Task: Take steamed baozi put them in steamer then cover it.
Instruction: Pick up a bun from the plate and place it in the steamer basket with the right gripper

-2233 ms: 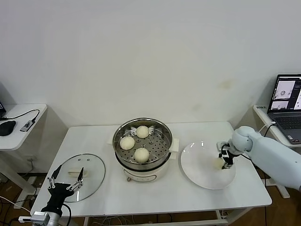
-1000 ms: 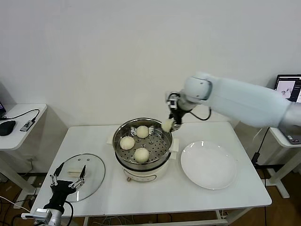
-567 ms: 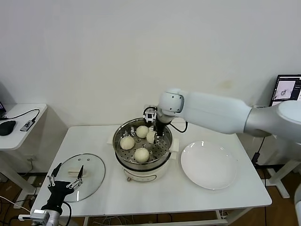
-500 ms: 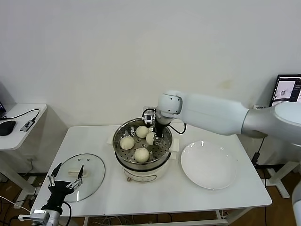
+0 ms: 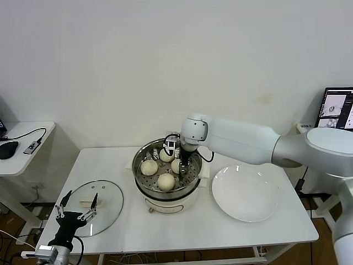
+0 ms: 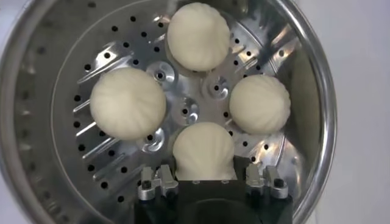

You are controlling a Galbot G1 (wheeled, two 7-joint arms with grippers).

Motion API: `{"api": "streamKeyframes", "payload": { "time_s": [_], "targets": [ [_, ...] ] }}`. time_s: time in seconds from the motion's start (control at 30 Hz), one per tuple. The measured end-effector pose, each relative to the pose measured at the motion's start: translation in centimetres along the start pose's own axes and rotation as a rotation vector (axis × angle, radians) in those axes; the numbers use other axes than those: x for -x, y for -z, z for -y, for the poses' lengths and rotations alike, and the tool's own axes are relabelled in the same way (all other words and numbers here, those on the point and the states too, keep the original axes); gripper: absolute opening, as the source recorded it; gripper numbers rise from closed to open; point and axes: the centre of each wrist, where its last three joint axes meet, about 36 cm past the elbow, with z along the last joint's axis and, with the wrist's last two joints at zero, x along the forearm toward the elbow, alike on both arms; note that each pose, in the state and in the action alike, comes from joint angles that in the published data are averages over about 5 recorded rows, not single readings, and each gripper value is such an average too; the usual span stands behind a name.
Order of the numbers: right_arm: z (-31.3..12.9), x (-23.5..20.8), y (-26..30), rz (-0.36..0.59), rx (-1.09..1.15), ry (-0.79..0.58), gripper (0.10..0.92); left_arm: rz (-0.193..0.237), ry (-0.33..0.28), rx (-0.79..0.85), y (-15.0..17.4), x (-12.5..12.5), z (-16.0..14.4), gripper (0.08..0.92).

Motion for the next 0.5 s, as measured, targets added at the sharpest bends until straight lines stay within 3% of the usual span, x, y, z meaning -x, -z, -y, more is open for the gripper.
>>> {"api": "streamKeyframes", "payload": {
  "time_s": [0.2, 0.5],
  "targets": [
    [0.0, 0.1, -0.2, 0.003, 0.006, -0.007, 0.612, 0.000, 0.001, -0.003, -0.1, 0.1, 0.1, 0.823],
    [-0.1, -1.0, -0.7, 0.021, 0.013, -0.016, 0.811, -0.002, 0.001, -0.003, -0.1, 0.1, 0.1, 0.823]
  ]
}}
